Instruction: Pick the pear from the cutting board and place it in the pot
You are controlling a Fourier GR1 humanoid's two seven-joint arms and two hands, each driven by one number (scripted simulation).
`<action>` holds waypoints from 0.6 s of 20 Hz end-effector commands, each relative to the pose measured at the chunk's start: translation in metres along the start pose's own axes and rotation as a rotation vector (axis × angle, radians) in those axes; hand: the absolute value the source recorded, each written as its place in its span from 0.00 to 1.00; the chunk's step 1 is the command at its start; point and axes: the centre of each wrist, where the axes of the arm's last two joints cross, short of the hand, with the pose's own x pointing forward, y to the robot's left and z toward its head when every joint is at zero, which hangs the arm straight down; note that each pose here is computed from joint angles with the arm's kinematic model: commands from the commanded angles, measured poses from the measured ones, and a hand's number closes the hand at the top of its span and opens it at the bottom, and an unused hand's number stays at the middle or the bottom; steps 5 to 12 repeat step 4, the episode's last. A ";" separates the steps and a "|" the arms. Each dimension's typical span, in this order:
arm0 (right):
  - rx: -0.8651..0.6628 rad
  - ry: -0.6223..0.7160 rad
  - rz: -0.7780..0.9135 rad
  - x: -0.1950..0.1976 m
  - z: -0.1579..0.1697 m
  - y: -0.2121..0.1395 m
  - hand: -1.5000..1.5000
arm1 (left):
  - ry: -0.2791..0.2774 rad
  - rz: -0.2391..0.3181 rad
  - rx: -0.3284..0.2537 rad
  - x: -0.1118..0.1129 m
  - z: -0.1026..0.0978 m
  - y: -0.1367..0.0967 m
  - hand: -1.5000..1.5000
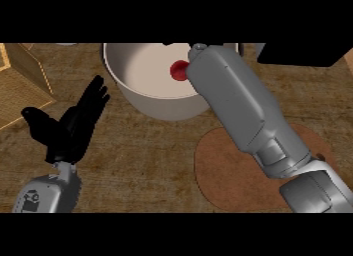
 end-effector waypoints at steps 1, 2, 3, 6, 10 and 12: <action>-0.175 -0.065 -0.142 -0.002 0.000 0.000 0.00 | 0.014 -0.002 0.014 -0.004 -0.001 -0.007 0.50; -0.181 -0.032 -0.155 0.005 -0.007 -0.007 0.00 | 0.015 0.001 0.025 -0.007 0.002 0.005 0.50; -0.212 -0.044 -0.185 -0.002 -0.005 -0.004 0.00 | 0.004 0.004 0.030 -0.004 0.009 0.007 0.50; -0.226 -0.010 -0.179 -0.016 -0.007 0.000 0.00 | 0.000 0.011 0.051 -0.005 0.009 -0.012 0.50; -0.226 -0.010 -0.179 -0.016 -0.007 0.000 0.00 | 0.000 0.011 0.051 -0.005 0.009 -0.012 0.50; -0.226 -0.010 -0.179 -0.016 -0.007 0.000 0.00 | 0.000 0.011 0.051 -0.005 0.009 -0.012 0.50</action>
